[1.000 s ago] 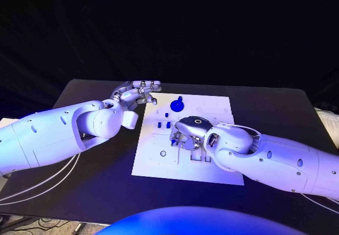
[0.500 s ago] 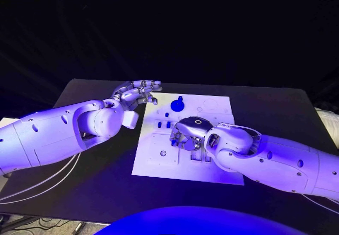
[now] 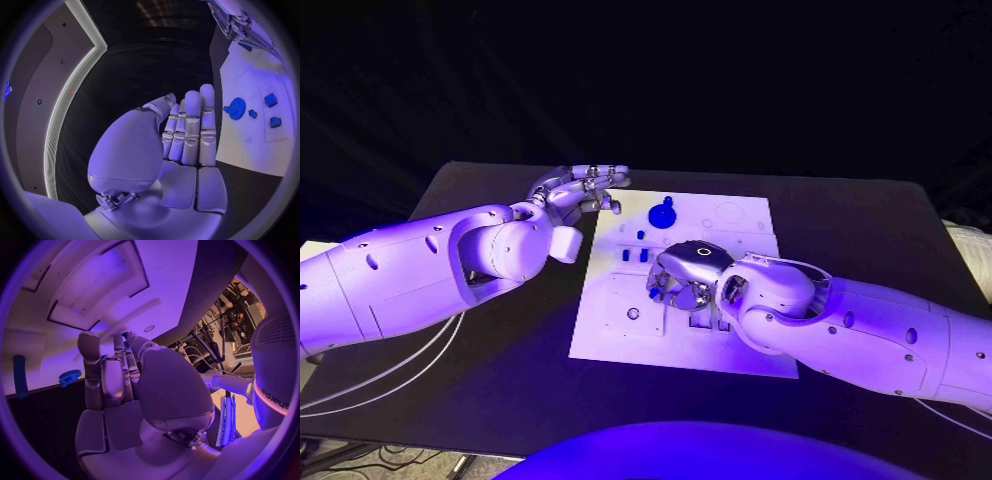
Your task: Assemble the parts on the task board
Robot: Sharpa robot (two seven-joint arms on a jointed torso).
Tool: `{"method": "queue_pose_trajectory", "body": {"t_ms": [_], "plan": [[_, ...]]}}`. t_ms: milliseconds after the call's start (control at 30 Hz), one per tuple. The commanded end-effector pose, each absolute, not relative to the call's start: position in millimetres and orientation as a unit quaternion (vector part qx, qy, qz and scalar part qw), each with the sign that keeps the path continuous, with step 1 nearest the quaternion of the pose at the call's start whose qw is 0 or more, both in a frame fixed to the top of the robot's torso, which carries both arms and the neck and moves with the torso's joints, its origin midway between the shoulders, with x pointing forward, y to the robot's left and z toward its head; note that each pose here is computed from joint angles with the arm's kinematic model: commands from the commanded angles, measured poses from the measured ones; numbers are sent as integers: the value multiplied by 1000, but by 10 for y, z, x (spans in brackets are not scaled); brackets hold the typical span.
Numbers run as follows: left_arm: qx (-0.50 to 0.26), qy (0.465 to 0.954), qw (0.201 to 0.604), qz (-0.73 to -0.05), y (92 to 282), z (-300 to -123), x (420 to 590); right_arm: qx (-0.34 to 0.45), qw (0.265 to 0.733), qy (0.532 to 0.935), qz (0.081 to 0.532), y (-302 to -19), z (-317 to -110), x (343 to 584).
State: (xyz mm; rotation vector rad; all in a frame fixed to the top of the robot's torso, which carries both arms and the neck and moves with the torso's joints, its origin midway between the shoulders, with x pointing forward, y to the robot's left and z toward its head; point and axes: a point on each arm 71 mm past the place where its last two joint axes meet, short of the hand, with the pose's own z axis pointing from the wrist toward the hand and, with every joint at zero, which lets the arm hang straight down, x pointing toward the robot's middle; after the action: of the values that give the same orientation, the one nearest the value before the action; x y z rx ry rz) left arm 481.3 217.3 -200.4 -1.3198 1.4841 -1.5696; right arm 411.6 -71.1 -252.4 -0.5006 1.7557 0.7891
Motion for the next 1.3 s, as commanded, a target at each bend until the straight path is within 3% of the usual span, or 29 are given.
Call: {"method": "queue_pose_trajectory", "body": {"t_ms": [33, 467, 767, 1300], "plan": [[-491, 561, 293, -599, 2146, -1996, 4807, -214, 543, 743, 326, -706, -2539, 4113], [-490, 563, 291, -598, 2144, -1999, 4807, -214, 544, 743, 327, -695, -2536, 4109], [-489, 564, 290, -599, 2139, -1999, 4805, -219, 528, 770, 283, -739, -2611, 4146], [-490, 566, 289, -598, 2148, -2003, 4806, -191, 568, 742, 301, -776, -2531, 4144]]}}
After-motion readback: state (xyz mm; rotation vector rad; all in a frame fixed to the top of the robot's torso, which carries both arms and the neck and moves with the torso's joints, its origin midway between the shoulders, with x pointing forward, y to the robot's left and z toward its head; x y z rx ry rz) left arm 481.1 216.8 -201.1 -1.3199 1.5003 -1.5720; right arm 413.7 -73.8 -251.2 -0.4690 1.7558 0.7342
